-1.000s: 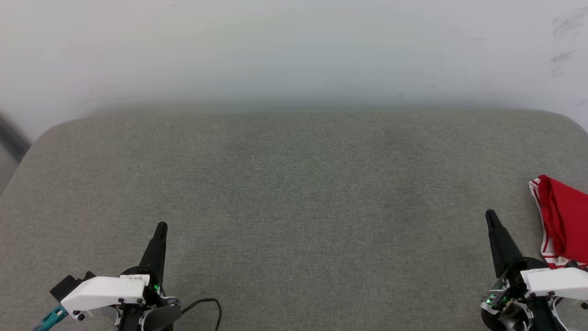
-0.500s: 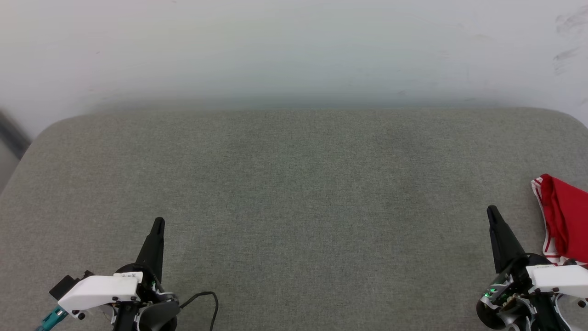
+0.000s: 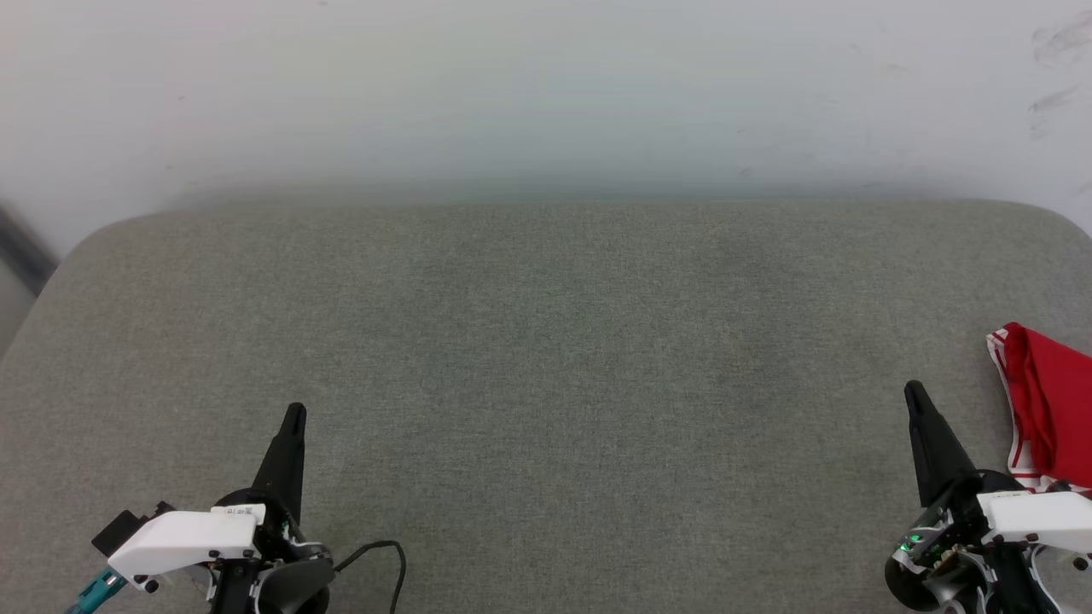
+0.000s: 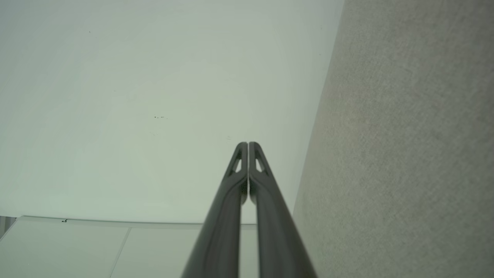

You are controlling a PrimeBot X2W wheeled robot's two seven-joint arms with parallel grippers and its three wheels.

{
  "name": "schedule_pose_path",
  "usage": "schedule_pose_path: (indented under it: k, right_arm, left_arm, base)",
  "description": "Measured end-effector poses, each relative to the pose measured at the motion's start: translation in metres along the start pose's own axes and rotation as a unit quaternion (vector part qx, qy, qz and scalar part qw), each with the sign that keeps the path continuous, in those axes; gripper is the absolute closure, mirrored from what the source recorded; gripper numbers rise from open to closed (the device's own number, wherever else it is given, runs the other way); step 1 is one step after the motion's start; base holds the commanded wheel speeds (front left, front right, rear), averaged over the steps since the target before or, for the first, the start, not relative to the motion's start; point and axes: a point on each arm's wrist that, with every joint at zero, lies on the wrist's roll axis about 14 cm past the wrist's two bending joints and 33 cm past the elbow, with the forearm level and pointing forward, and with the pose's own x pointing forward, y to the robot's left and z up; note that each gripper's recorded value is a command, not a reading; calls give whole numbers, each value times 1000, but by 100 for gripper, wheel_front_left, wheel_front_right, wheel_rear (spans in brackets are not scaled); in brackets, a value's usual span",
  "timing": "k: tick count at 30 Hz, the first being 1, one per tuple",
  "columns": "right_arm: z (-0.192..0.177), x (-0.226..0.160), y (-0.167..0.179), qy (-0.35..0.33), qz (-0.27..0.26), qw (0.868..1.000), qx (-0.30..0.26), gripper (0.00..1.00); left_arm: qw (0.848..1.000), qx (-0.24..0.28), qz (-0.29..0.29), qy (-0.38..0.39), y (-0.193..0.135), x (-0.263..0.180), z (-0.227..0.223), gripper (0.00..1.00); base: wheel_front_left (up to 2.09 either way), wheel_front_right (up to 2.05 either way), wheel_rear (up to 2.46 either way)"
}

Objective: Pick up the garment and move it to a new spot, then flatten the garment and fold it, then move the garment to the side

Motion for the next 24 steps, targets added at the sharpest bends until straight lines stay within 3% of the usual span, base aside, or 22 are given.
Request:
schedule_pose_path:
  k: [24]
  right_arm:
    - [0, 0, 0, 0, 0, 1000, 0, 100]
  left_arm:
    - [1000, 0, 0, 0, 0, 0, 0, 100]
  base:
    - [0, 0, 0]
